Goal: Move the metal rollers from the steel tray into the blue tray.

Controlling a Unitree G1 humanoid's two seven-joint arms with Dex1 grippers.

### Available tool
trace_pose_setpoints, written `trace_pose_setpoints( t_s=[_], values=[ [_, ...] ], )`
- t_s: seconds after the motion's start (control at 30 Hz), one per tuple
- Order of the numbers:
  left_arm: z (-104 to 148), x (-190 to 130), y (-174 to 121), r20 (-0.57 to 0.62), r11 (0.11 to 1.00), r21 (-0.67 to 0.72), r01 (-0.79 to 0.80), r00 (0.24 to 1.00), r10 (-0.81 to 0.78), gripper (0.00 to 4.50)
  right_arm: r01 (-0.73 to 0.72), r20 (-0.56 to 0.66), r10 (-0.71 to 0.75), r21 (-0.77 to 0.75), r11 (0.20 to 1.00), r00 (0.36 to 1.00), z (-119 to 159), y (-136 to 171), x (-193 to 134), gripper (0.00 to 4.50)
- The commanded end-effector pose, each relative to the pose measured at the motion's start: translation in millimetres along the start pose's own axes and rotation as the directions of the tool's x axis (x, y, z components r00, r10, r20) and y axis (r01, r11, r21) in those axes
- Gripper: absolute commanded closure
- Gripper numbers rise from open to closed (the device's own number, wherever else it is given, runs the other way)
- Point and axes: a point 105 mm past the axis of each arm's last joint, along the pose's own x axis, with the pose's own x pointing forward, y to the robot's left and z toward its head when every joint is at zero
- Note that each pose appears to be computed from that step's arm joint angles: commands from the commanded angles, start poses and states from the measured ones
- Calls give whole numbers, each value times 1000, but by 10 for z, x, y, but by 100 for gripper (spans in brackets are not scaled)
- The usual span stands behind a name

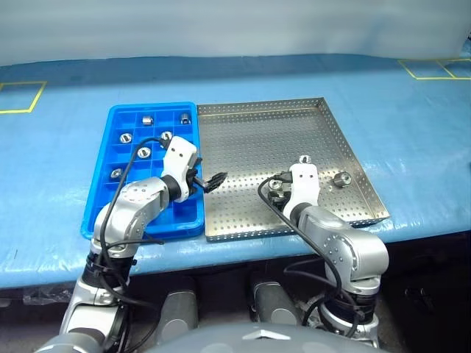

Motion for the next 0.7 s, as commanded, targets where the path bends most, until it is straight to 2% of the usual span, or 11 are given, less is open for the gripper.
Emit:
trace_pose_setpoints(
  t_s=[0.03,0.13,0.23,0.37,0.47,0.6,0.7],
  values=[
    [207,-15,-73,86,1000,0,22,996,-22,0,-130,169,147,-107,986,975,358,166,-171,320],
    [247,-22,-93,119,992,-116,55,992,-41,0,-262,258,317,-224,939,913,547,310,-345,320],
    [329,-41,-194,196,954,-263,140,977,-89,0,-336,272,429,-329,883,861,598,413,-458,320],
    [445,-87,-292,317,847,-465,257,942,-111,0,-368,275,476,-361,856,836,614,462,-481,320],
    [507,-153,-338,395,757,-566,328,913,-100,0,-387,281,500,-371,844,819,625,513,-489,320],
    [468,-228,-360,419,666,-656,355,905,-70,0,-395,286,507,-368,841,813,624,536,-476,320],
    [395,-303,-365,451,551,-735,395,892,-38,0,-411,283,521,-366,835,806,619,554,-472,320]
  ],
)
